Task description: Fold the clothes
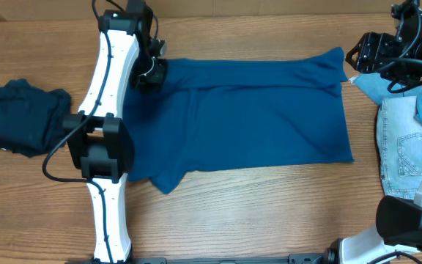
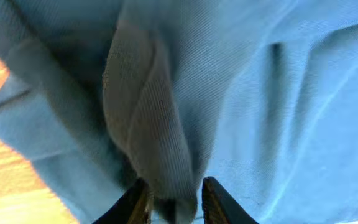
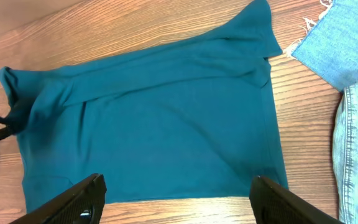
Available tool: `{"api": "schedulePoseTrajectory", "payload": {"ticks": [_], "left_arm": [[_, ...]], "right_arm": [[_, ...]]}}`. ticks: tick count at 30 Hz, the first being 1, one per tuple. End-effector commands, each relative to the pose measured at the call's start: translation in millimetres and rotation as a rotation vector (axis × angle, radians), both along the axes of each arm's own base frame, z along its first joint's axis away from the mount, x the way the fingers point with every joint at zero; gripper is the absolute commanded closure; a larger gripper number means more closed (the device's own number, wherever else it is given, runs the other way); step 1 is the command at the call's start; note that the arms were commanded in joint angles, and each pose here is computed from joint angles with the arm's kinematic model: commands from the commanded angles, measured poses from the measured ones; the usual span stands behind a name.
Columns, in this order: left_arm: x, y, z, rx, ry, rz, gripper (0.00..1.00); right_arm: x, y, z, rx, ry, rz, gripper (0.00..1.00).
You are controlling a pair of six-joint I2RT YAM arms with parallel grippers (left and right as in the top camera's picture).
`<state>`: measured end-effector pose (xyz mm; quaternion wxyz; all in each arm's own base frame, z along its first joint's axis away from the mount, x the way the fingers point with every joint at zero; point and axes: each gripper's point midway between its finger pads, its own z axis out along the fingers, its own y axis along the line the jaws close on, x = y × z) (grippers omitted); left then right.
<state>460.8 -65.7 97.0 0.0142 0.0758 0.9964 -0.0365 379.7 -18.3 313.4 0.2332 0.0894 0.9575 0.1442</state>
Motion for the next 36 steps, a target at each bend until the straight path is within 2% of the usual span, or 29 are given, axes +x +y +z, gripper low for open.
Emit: {"api": "schedulePoseTrajectory", "payload": {"ticks": [1,7,14,15,19,20,24,25,26,27,30,32,36], "left_arm": [[-3,16,11,0.043,-0.011,0.000,0.78],[-31,29,12,0.110,0.101,0.028,0.94],[-20,31,15,0.125,0.044,0.069,0.94],[-14,31,19,0.121,0.011,0.065,0.93],[29,40,26,0.163,-0.172,0.116,0.69],[39,44,24,0.154,-0.204,0.142,0.66],[65,48,-1,0.008,-0.229,0.203,0.64],[67,44,-10,-0.026,-0.218,0.202,0.65],[68,38,-19,-0.061,-0.199,0.185,0.70],[65,34,-23,-0.081,-0.178,0.179,0.79],[54,18,-23,-0.146,-0.134,0.141,0.96],[45,5,-14,-0.205,-0.108,0.121,0.96],[18,-5,10,-0.165,-0.063,0.071,0.96]], "right_arm": [[1,0,-1,-0.006,-0.002,0.007,0.22],[1,0,-1,-0.006,-0.002,0.007,0.22],[1,-4,-2,-0.026,0.002,-0.003,0.22],[2,-4,-2,-0.027,-0.002,-0.003,0.22],[3,-4,-1,-0.027,-0.005,-0.003,0.22],[3,-4,-1,-0.027,-0.006,-0.003,0.22],[4,-4,-1,-0.028,-0.009,-0.003,0.22],[4,-4,-1,-0.028,-0.009,-0.004,0.22],[4,-4,-1,-0.028,-0.009,-0.003,0.22],[4,-4,-1,-0.028,-0.009,-0.004,0.22],[4,-4,-1,-0.028,-0.010,-0.004,0.22],[5,-4,-1,-0.029,-0.012,-0.004,0.22],[5,-4,-1,-0.029,-0.012,-0.004,0.22]]}}
